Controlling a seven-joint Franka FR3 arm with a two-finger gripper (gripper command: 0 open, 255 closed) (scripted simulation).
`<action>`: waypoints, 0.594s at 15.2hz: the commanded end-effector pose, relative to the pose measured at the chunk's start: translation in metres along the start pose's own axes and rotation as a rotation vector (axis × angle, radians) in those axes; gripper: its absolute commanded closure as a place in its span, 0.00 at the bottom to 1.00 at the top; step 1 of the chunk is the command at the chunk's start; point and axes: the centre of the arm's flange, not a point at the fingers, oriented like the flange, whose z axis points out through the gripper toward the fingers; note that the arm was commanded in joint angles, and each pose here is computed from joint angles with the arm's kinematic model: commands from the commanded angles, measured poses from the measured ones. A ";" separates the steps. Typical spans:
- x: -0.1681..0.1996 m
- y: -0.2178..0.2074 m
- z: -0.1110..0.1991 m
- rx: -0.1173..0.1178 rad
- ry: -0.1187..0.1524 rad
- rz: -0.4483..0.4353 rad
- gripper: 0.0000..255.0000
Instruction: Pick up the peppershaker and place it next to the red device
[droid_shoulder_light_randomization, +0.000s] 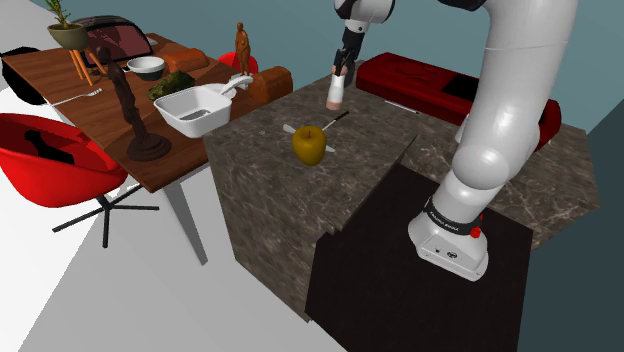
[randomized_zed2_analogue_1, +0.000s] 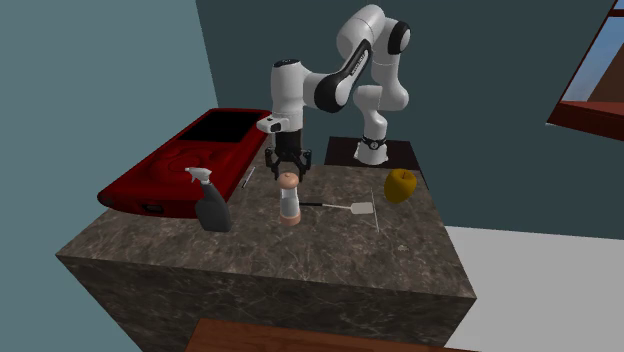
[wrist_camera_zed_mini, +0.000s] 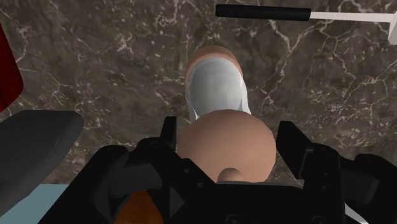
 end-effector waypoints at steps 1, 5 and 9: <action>0.000 0.000 0.000 0.000 -0.001 0.000 1.00; 0.003 0.000 -0.015 0.000 -0.001 0.000 1.00; 0.006 0.000 -0.036 0.000 -0.001 0.000 1.00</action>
